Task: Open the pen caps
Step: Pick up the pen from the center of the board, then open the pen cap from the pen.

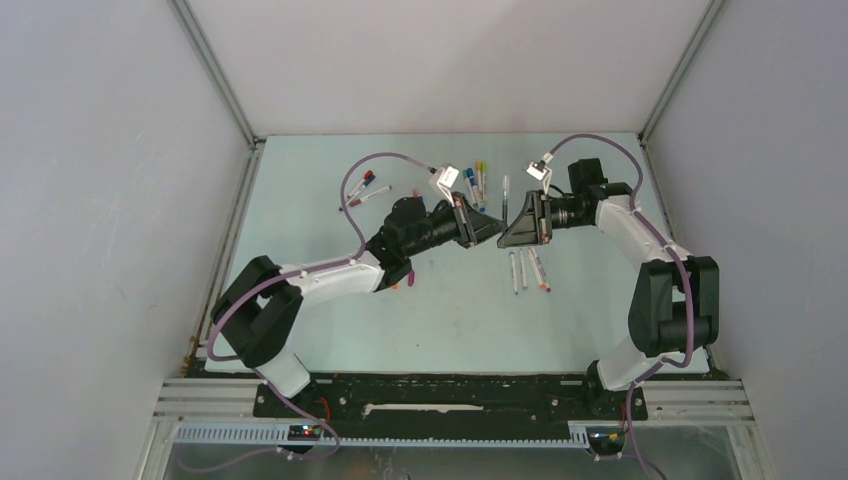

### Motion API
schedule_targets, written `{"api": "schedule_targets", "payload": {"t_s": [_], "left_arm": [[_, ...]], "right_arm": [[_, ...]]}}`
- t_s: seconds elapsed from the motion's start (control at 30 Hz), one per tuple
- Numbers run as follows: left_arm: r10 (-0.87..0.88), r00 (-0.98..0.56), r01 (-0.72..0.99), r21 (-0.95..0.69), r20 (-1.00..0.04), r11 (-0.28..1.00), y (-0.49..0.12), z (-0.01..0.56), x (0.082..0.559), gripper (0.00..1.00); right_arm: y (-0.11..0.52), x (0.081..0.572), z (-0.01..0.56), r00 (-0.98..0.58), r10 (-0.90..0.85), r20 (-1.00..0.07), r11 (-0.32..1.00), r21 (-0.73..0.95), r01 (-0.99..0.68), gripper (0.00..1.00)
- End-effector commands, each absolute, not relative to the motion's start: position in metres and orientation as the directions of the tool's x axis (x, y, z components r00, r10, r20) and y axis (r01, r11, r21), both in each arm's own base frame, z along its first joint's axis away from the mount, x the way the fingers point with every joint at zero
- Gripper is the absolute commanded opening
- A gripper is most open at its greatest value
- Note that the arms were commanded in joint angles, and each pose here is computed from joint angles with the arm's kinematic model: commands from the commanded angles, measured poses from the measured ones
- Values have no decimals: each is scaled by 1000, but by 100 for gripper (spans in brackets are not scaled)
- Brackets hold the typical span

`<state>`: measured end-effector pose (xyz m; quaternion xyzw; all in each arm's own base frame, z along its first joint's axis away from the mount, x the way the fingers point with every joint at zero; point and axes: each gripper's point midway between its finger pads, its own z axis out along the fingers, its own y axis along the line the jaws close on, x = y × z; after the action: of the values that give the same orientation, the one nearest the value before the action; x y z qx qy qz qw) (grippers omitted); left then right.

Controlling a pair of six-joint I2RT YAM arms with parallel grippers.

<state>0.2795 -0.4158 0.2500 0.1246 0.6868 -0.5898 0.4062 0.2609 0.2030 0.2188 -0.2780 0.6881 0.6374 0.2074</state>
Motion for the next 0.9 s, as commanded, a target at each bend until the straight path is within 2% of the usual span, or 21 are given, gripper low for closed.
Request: {"api": "schedule_targets", "payload": {"t_s": [0.0,0.2,0.33,0.57,0.87], "left_arm": [[-372,-570,700,-670,-733,247,-416,295,283,18],[-403,-558,682,-678,-725,275,-396,306,291,56],[-432,-573,679,-699,-697,226,-386,315,293,66],[-424,-593,632,-722,-685,282,-379,312,303,68],[-414,-594,610,-721,-690,329,-377,308,308,61]], "right_arm": [[209,258,225,-743,-132,-656,14,748,-663,0],[208,251,219,-701,-152,-697,19,707,-707,0],[211,245,215,-672,-186,-717,26,680,-733,0],[220,237,206,-637,-264,-724,44,651,-758,0],[224,234,202,-629,-288,-722,44,646,-762,0]]}}
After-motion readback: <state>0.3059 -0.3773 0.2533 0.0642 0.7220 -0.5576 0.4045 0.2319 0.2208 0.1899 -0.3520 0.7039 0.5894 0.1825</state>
